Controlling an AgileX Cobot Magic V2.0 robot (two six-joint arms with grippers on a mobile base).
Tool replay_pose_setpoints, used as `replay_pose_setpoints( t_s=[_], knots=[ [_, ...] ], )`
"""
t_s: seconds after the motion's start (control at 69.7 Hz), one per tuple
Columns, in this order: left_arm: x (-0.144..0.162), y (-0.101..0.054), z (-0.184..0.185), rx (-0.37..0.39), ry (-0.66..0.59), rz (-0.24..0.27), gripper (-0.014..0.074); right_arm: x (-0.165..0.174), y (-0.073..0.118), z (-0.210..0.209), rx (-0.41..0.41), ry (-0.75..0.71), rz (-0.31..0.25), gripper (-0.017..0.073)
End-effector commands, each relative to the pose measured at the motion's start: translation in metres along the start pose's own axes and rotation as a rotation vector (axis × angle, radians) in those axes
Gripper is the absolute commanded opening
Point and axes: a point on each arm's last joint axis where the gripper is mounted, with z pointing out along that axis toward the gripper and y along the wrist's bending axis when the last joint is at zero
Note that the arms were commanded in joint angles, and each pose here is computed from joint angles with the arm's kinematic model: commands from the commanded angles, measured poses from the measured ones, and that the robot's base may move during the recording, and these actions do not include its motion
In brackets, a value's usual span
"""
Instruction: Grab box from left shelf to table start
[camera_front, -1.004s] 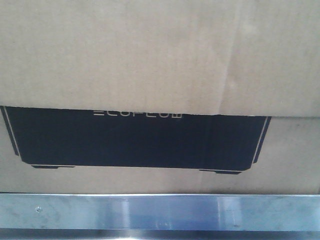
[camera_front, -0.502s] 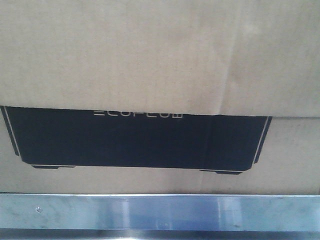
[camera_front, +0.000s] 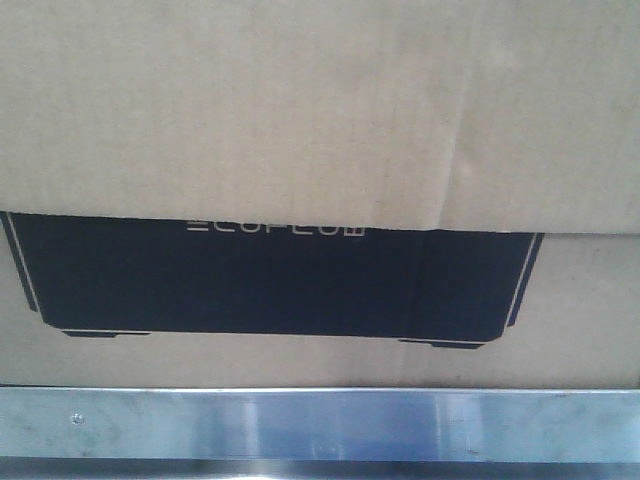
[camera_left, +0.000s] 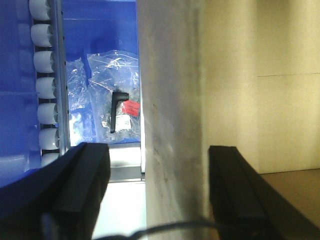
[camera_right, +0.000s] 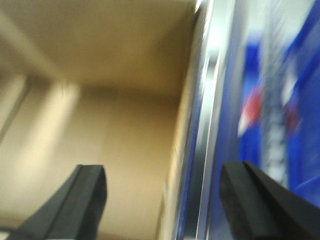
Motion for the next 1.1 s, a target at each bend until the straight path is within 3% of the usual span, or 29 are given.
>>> replay_pose_setpoints(
  t_s=[0.0, 0.344, 0.473, 0.588, 0.646, 0.689, 0.875, 1.09],
  knots=[
    [-0.007, -0.002, -0.016, 0.015, -0.106, -0.010, 0.0328, -0.026, -0.002, 0.017, -0.013, -0.003, -0.002, 0.0549],
    [-0.008, -0.002, -0.014, 0.015, -0.107, -0.010, 0.0323, -0.027, -0.023, 0.106, 0.027, 0.243, 0.011, 0.0516],
    [-0.009, -0.002, -0.012, 0.014, -0.101, -0.010, 0.0220, -0.026, -0.025, 0.115, 0.027, 0.266, 0.015, 0.0302],
    [-0.009, -0.002, -0.012, 0.014, -0.101, -0.010, 0.0000, -0.026, -0.025, 0.115, 0.027, 0.268, 0.015, 0.0033],
    [-0.009, -0.002, -0.012, 0.015, -0.105, -0.010, -0.0118, -0.026, -0.025, 0.115, 0.027, 0.267, 0.015, 0.0072],
    [-0.010, -0.003, -0.012, 0.017, -0.112, -0.011, -0.0078, -0.026, -0.024, 0.114, 0.027, 0.268, 0.015, 0.0057],
    [-0.009, -0.002, -0.021, 0.020, -0.165, -0.011, -0.0092, -0.031, -0.023, 0.105, 0.029, 0.231, 0.028, 0.0060],
    [0.008, -0.005, -0.055, 0.071, -0.284, -0.027, -0.0092, -0.035, -0.013, 0.062, 0.016, 0.104, 0.029, 0.0060]
  ],
)
